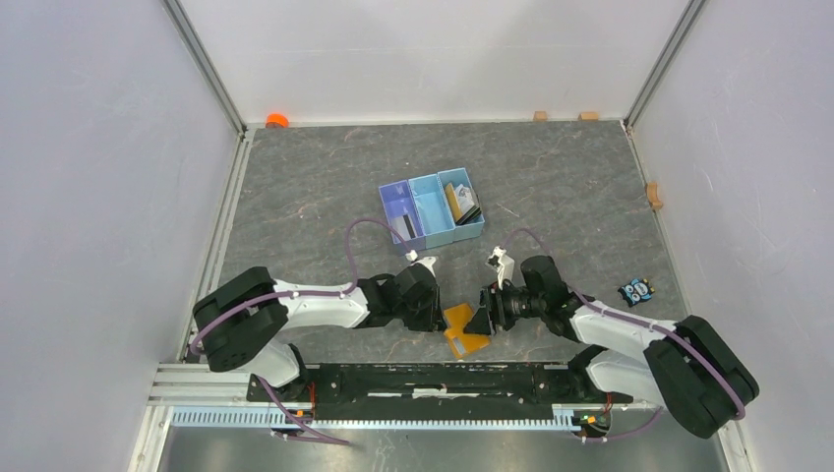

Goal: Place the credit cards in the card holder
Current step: Close the card holder at the center of the board.

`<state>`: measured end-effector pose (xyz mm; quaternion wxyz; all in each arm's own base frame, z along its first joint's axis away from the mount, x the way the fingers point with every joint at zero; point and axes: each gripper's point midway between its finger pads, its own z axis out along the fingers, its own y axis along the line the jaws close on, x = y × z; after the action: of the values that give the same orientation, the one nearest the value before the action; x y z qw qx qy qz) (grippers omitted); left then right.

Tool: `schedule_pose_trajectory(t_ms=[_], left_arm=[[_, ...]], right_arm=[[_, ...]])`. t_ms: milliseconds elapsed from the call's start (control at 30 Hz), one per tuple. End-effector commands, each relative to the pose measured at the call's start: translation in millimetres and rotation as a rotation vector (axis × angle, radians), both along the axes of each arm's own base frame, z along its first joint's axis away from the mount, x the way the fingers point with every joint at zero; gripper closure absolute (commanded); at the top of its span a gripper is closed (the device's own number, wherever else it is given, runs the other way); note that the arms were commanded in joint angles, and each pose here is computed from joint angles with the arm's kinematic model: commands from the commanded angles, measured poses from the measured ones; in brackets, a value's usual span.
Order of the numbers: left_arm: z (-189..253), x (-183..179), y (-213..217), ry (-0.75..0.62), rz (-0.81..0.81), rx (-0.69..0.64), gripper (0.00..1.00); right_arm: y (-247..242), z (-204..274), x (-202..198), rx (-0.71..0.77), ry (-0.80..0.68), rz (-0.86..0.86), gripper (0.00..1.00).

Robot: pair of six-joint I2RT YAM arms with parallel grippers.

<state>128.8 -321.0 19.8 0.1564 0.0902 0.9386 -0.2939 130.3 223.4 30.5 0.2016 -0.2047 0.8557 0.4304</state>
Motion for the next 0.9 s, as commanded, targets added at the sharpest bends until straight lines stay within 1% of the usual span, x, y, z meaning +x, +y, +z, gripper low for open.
schedule_pose_trajectory(t_ms=[0, 33, 67, 167, 267, 367, 433, 500, 600, 633, 667, 700, 767, 800, 867], left_arm=[[-19, 1, 11, -0.028, -0.005, 0.060, 0.77], [-23, -2, 14, -0.022, -0.010, 0.069, 0.80], [-21, 0, 10, -0.035, -0.011, 0.040, 0.82], [-25, -2, 11, -0.047, -0.018, 0.014, 0.87], [-30, -3, 12, -0.063, -0.025, -0.010, 0.91], [-32, -4, 11, -0.077, -0.039, -0.038, 0.94], [-32, -4, 11, -0.084, -0.045, -0.044, 0.94], [-27, -3, 10, -0.098, -0.051, -0.054, 0.93], [-11, 3, 14, -0.134, -0.042, -0.034, 0.84], [-2, 8, 17, -0.151, -0.031, -0.022, 0.80], [5, 13, 25, -0.171, -0.009, 0.013, 0.73], [17, 18, 30, -0.193, 0.003, 0.028, 0.69], [36, 24, 44, -0.213, 0.033, 0.046, 0.53], [43, 27, 53, -0.210, 0.057, 0.056, 0.49], [61, 34, 67, -0.203, 0.100, 0.024, 0.41]], right_arm=[[-2, -17, -21, 0.021, 0.109, 0.008, 0.32], [-2, -18, -22, 0.026, 0.117, 0.006, 0.33], [-1, -19, -23, 0.040, 0.124, 0.000, 0.34], [1, -19, -26, 0.077, 0.148, -0.018, 0.38], [0, -24, -26, 0.068, 0.164, -0.038, 0.40], [1, -26, -27, 0.080, 0.181, -0.049, 0.45], [2, -25, -25, 0.092, 0.181, -0.054, 0.53], [5, -20, -21, 0.102, 0.169, -0.054, 0.65], [8, -10, -6, 0.083, 0.107, -0.052, 0.87], [7, -9, -1, 0.053, 0.086, -0.053, 0.92], [4, -6, 9, 0.011, 0.039, -0.058, 0.99], [1, -3, 20, -0.038, -0.015, -0.072, 1.00], [-6, 12, 42, -0.109, -0.150, -0.085, 1.00], [-8, 22, 52, -0.131, -0.215, -0.083, 1.00], [-12, 38, 67, -0.181, -0.332, -0.078, 1.00]])
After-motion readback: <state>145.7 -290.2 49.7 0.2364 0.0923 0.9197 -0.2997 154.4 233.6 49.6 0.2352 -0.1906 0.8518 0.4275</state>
